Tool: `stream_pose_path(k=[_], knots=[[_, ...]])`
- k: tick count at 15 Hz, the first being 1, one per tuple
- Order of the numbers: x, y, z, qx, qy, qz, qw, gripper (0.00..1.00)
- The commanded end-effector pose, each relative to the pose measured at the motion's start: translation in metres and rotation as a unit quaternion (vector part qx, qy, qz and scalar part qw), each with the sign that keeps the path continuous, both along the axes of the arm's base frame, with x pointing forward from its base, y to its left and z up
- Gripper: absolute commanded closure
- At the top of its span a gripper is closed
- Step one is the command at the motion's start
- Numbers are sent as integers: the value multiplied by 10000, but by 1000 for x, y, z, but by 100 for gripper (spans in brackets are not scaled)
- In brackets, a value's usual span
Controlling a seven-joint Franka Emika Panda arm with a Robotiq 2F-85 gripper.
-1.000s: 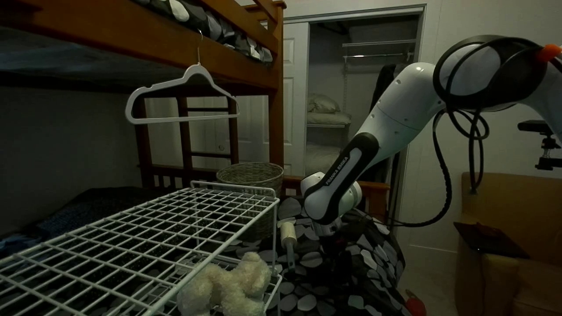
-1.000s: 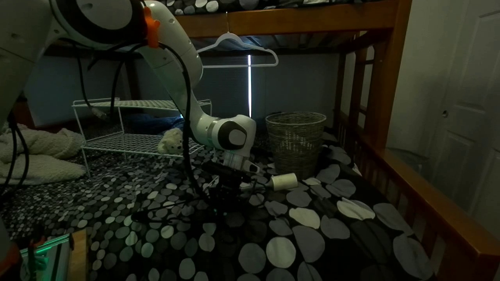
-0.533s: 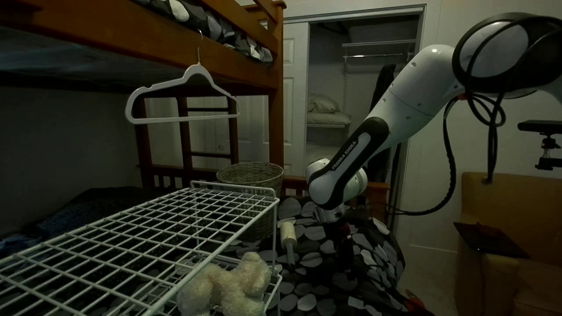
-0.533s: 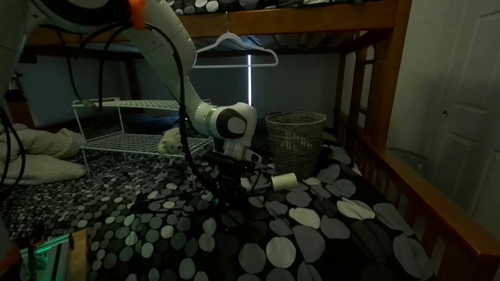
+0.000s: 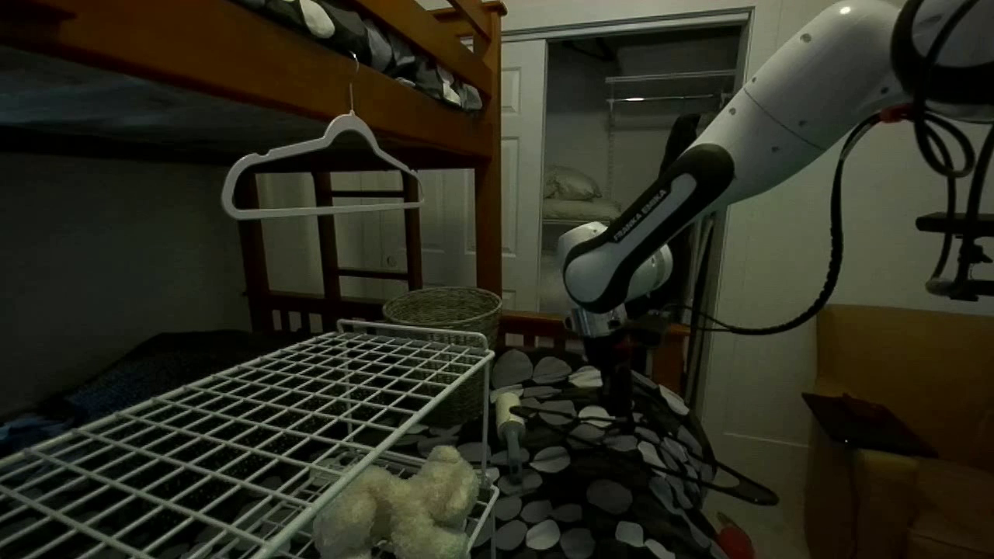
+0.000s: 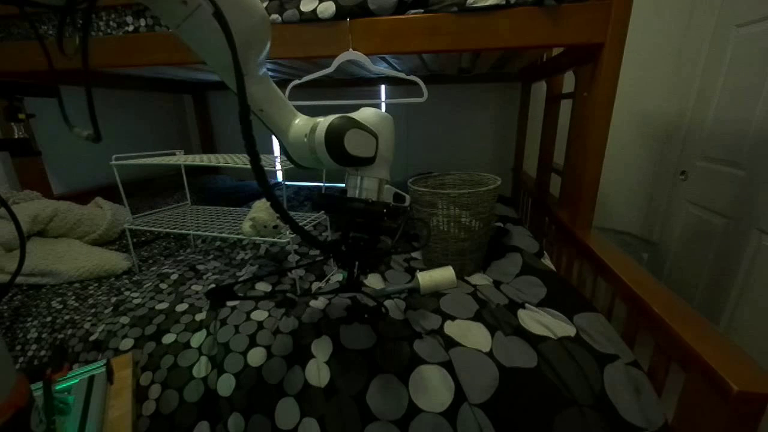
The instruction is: Place the clothes hanger on the wire rack
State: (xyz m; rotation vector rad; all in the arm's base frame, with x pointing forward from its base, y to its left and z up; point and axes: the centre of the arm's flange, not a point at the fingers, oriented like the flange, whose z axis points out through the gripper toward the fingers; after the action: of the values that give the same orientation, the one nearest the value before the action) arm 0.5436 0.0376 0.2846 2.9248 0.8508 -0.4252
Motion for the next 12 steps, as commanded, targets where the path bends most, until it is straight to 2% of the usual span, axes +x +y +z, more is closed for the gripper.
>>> stream_pose_path(k=[1,4,6,9,12], knots=[[-22,-12,69,-184,-428,-72,9989,96],[-27,2,129,-237,-758,58,9968,96],[-34,22,165,-165,-839,110,9963,96],[-45,59,211,-80,-943,207,9953,96],[-51,107,243,-50,-1024,628,9927,96]])
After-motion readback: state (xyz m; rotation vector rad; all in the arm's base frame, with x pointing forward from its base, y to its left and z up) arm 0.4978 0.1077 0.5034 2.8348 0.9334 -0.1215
